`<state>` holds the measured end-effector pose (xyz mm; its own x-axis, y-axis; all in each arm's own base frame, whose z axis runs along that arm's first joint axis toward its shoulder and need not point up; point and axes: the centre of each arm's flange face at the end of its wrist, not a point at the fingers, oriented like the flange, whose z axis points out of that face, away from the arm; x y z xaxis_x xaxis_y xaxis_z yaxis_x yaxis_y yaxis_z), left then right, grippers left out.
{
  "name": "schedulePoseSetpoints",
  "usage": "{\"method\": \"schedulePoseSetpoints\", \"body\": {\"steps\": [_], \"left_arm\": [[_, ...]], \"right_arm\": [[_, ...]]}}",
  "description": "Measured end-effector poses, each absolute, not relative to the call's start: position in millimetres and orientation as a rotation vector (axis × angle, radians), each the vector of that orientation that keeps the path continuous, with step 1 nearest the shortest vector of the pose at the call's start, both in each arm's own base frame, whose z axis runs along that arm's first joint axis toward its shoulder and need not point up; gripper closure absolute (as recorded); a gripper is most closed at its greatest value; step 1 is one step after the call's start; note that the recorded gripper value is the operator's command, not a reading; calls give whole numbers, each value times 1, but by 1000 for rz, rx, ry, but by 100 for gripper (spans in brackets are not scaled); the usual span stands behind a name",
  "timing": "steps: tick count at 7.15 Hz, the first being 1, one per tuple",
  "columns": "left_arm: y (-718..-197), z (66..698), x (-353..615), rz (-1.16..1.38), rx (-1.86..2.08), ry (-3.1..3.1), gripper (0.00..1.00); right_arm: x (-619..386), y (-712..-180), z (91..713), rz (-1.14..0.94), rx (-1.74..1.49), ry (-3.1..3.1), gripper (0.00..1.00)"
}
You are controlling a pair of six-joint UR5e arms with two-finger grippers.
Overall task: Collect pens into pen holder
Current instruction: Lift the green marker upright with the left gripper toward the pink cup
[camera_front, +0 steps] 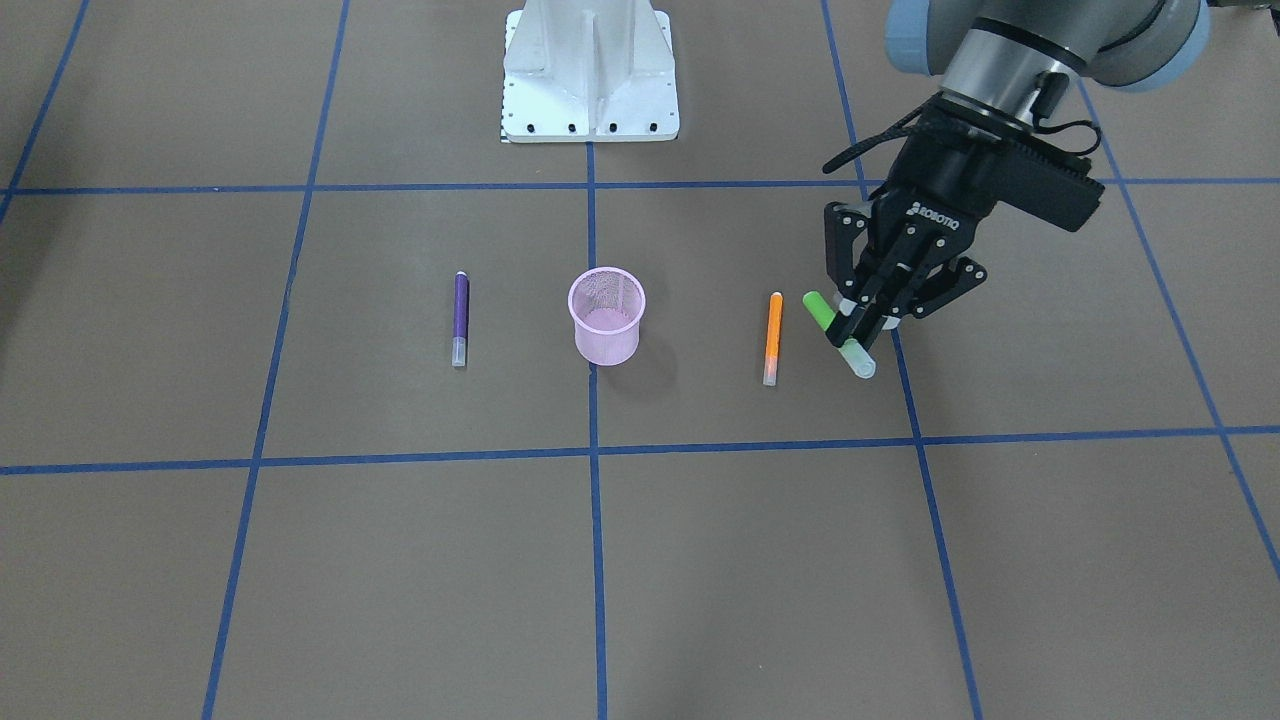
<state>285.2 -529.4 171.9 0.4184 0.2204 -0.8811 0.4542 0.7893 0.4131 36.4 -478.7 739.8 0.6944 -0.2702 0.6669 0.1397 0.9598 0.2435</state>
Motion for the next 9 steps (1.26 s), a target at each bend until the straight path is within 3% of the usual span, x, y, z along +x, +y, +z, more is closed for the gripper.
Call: {"method": "schedulePoseSetpoints", "body": {"steps": [4,7,9], "left_arm": [[-514,162,325,-162,717,1151,100],[-508,161,339,-161,725,1146,100],[-508,163,341,-158,723,1142,100]], "right_arm": [[3,-475,797,-407,155,-713,2],[-4,-471,813,-430,124,-712,41],[-9,-470,815,-440,117,-718,45]]}}
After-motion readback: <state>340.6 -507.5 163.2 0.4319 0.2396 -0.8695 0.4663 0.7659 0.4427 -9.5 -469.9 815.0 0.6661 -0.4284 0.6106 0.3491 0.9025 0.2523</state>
